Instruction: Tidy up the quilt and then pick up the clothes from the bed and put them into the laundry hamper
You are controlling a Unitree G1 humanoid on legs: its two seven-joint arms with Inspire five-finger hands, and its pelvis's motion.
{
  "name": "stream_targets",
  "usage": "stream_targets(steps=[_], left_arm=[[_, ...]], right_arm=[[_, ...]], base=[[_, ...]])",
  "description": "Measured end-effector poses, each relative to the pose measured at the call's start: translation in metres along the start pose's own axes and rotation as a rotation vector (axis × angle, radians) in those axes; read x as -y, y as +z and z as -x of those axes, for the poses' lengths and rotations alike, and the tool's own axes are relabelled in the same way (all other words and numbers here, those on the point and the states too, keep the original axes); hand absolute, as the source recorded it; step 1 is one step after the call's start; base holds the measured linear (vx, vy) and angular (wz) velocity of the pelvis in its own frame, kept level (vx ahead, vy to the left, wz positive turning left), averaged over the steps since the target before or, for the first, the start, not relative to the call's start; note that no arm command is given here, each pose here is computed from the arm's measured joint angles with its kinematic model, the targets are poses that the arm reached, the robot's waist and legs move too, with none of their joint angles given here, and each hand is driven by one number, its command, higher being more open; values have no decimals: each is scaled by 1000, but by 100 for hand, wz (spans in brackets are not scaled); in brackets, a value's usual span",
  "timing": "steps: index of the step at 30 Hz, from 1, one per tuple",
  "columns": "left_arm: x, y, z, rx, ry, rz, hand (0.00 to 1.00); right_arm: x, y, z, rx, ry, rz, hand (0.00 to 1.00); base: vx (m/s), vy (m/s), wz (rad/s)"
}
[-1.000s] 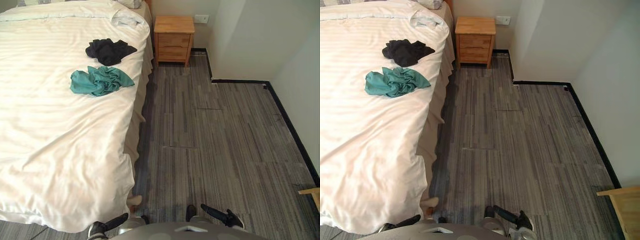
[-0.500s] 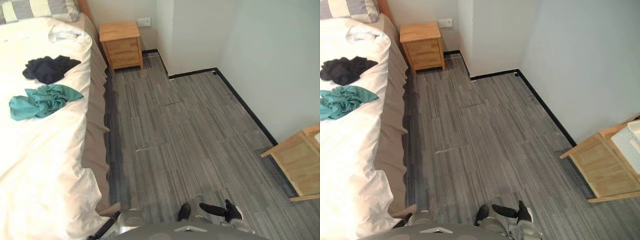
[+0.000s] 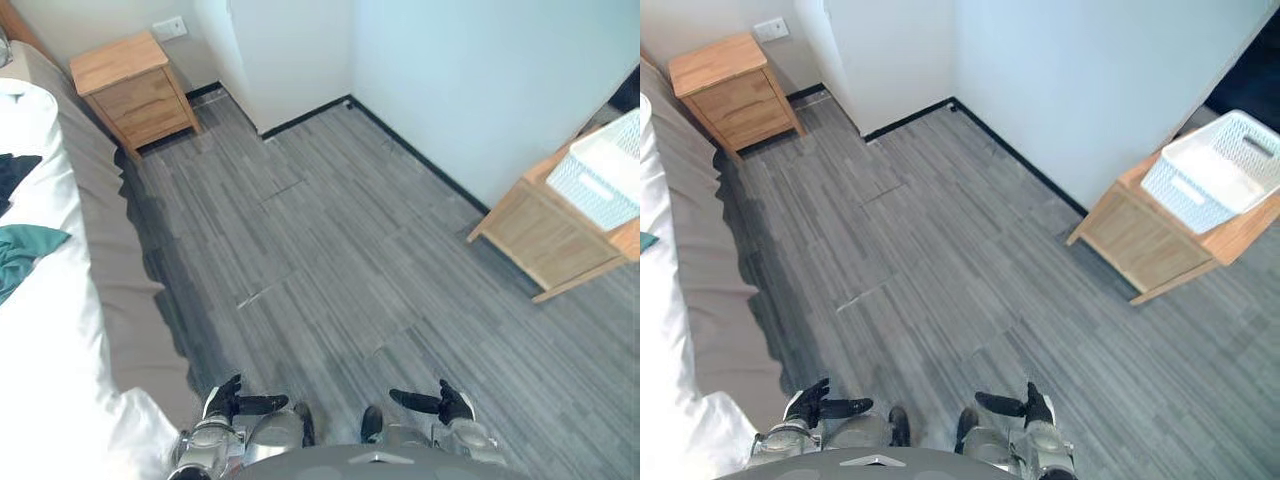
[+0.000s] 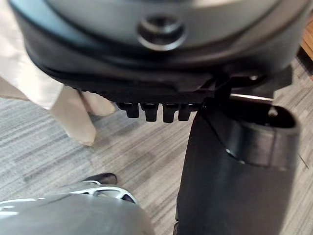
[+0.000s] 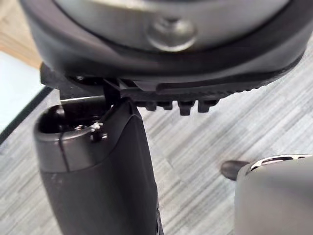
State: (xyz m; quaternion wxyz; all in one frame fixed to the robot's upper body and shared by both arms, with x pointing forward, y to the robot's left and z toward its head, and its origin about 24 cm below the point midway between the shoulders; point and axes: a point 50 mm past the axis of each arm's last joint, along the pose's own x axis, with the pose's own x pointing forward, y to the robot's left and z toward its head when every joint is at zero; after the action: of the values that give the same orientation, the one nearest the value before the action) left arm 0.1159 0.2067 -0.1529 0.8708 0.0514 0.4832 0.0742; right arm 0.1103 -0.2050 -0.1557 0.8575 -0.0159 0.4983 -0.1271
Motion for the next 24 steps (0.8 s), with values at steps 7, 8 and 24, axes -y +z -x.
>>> stream_targets(steps=[7, 8, 24], left_arm=[[-8, -8, 0, -49, 34, 0, 100], [-6, -9, 1, -52, 42, 30, 100], [15, -20, 6, -87, 123, 500, 100]], right_arm=[[15, -9, 2, -28, -62, -111, 100], [18, -11, 2, -32, -71, -130, 100], [29, -23, 10, -28, -128, -263, 100]], base=[[358, 5, 101], [274, -163, 102], [388, -343, 83]])
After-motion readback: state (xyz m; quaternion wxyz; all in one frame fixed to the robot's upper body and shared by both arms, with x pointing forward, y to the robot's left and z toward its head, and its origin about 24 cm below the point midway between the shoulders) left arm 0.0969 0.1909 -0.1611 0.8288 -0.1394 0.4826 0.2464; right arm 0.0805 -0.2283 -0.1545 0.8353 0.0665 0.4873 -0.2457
